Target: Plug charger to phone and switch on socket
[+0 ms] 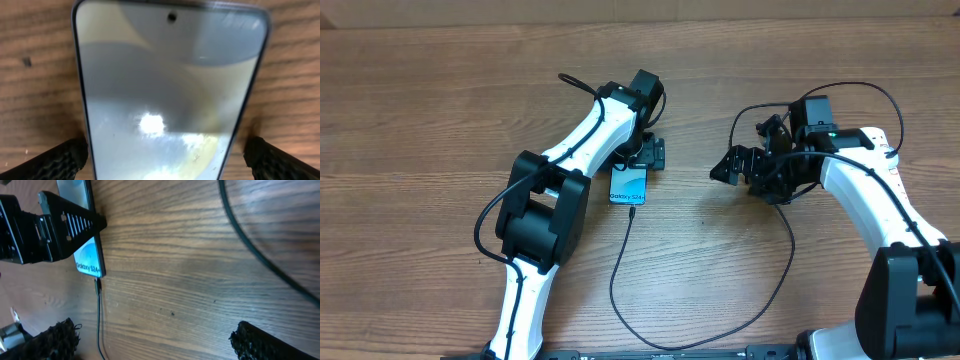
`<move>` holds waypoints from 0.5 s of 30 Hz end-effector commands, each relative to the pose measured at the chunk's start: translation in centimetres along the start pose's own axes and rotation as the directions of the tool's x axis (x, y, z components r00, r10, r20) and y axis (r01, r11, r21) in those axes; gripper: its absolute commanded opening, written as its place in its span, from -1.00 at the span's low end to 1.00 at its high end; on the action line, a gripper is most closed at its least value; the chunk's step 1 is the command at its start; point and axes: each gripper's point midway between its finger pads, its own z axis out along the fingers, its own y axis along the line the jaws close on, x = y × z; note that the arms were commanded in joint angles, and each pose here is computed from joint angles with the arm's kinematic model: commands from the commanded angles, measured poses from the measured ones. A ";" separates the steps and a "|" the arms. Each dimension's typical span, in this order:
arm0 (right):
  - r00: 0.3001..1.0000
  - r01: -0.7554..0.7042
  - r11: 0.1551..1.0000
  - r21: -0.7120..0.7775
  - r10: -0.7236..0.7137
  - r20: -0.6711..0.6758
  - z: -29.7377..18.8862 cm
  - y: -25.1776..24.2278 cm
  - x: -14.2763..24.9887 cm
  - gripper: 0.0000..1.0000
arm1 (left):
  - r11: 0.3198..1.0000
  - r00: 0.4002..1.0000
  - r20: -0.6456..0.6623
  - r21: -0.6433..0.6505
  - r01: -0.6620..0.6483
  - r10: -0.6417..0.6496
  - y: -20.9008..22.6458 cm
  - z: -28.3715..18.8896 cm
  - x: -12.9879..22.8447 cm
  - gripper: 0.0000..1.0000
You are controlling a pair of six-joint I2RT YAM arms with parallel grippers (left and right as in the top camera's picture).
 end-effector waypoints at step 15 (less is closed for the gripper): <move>0.999 -0.044 0.999 0.005 0.044 -0.025 1.9 0.3 1.2 1.00 | 0.998 0.998 -0.030 -0.019 -0.057 0.057 0.0 0.9 0.7 0.42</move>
